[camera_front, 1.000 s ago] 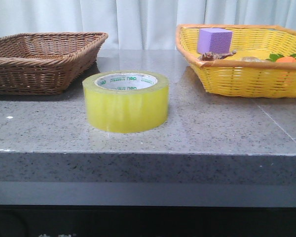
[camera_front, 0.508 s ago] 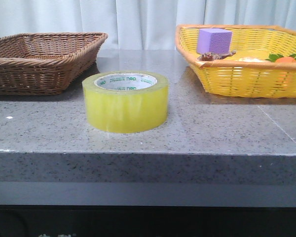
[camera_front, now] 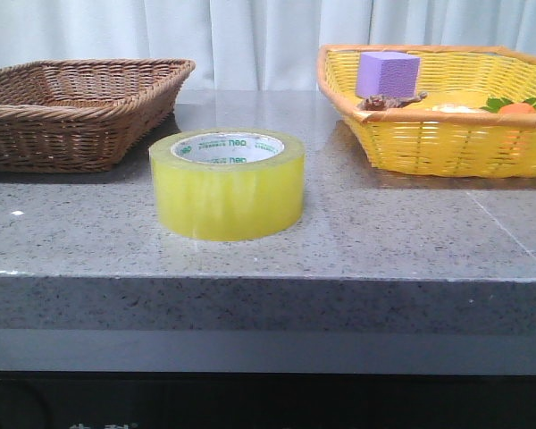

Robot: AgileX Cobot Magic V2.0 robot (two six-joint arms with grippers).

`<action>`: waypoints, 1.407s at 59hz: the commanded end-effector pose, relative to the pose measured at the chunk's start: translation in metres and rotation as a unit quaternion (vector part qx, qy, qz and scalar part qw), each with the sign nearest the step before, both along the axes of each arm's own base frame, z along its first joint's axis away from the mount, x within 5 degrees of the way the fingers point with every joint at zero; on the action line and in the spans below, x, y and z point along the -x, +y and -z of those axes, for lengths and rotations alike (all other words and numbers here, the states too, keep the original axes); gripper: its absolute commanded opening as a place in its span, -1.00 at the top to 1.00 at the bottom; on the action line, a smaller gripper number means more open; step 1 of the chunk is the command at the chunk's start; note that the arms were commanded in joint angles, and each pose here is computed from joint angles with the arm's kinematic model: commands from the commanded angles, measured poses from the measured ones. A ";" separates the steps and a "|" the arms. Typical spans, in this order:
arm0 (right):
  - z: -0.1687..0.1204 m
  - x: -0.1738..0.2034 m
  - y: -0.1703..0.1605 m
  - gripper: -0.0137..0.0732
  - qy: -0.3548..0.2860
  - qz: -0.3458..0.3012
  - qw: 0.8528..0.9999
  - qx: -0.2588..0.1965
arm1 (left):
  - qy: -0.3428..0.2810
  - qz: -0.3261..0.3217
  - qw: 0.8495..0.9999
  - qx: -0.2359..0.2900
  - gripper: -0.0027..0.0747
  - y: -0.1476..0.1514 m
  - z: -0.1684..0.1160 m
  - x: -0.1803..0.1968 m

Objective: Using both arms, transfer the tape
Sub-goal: 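Carry the tape roll toward the middle and set it on the table, then reach the left gripper down and grasp the tape roll's rim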

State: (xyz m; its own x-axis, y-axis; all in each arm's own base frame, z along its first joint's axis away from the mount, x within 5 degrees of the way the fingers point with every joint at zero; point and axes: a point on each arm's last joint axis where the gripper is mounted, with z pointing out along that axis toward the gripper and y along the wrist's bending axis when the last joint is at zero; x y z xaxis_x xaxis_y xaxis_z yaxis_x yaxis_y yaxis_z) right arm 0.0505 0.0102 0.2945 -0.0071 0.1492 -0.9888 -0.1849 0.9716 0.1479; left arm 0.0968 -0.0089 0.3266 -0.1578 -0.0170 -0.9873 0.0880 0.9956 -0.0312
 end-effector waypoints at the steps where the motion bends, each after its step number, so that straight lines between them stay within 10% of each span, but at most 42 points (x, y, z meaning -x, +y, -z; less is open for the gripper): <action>1: -0.016 0.002 -0.001 0.89 -0.058 0.007 0.998 0.000 | -0.055 0.000 0.998 0.041 -0.77 -0.001 -0.020 -0.001; 27: -0.016 0.002 -0.001 0.89 -0.059 0.007 0.998 0.000 | 0.222 0.151 0.963 0.028 -0.77 -0.059 -0.018 -0.069; 52: -0.016 0.002 -0.001 0.89 -0.056 0.007 0.998 0.001 | 0.344 0.254 0.902 0.061 -0.77 -0.155 0.007 -0.129; 65: -0.015 0.002 -0.001 0.89 -0.055 0.007 0.998 0.001 | 0.370 0.250 0.893 0.052 -0.75 -0.183 0.026 -0.168; 83: -0.015 0.002 -0.001 0.89 -0.055 0.007 0.998 0.001 | 0.391 0.246 0.886 0.049 -0.21 -0.192 0.040 -0.182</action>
State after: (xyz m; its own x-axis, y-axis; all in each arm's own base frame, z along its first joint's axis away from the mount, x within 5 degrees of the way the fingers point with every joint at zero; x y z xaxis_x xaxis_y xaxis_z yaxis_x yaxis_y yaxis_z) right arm 0.0504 0.0102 0.2941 -0.0002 0.1505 -0.9886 -0.1853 0.9715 0.1479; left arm 0.2786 -0.1974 0.2612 -0.8380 0.2243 -0.4974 0.4184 0.8493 -0.3219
